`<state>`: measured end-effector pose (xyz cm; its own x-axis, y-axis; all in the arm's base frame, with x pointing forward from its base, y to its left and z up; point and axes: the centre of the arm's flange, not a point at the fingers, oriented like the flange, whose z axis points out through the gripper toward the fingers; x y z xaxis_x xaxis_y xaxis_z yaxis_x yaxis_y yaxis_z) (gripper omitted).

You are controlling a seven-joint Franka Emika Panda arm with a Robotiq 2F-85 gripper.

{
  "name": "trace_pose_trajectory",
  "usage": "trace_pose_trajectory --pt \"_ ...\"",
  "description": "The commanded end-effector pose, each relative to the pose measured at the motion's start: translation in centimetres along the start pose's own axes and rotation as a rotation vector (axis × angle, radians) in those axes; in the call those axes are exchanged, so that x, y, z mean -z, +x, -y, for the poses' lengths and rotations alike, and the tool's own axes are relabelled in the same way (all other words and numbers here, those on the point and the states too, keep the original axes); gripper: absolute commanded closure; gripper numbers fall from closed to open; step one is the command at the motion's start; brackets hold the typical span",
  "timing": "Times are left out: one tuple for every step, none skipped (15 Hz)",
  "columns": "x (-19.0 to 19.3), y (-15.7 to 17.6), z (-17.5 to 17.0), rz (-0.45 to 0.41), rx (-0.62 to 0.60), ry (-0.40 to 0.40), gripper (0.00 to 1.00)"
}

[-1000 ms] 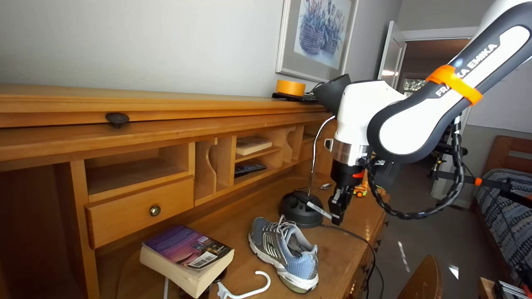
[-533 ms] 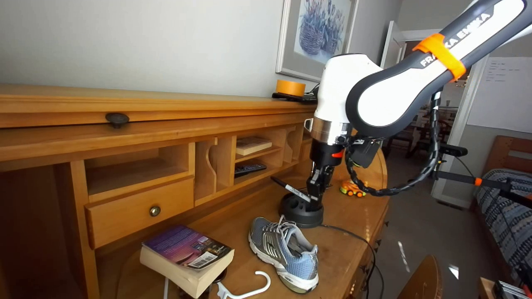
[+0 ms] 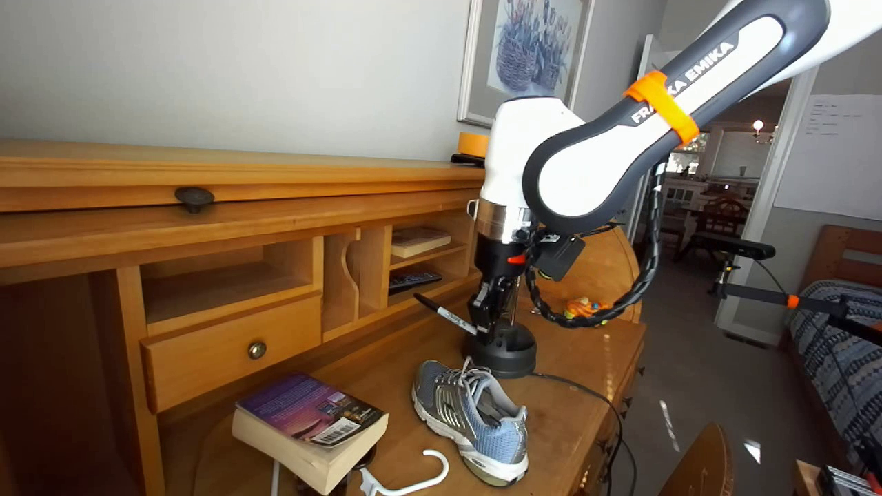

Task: Take the marker out of the sneaker and put it on the shelf.

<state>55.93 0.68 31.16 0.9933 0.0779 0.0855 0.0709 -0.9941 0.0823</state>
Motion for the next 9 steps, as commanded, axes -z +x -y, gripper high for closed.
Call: trace_pose_trajectory --pt "-1.1 2.6 0.5 0.011 0.012 -0.012 0.97" --pt "-1.2 3.1 0.6 0.007 0.013 -0.014 0.97" --pt "-1.4 3.7 0.7 0.0 0.016 -0.019 0.97" --pt "-1.5 4.2 0.7 -0.003 0.022 -0.02 0.97" --pt "-1.6 4.6 0.8 -0.009 0.023 -0.023 0.97" --pt "-1.8 4.9 1.0 -0.015 0.024 -0.026 0.97" --pt "-2.2 5.1 1.1 -0.022 0.023 -0.03 0.97" --pt "-2.7 5.2 1.3 -0.024 0.031 -0.039 0.97" --pt "-3.0 5.3 1.5 -0.031 0.039 -0.052 0.97"
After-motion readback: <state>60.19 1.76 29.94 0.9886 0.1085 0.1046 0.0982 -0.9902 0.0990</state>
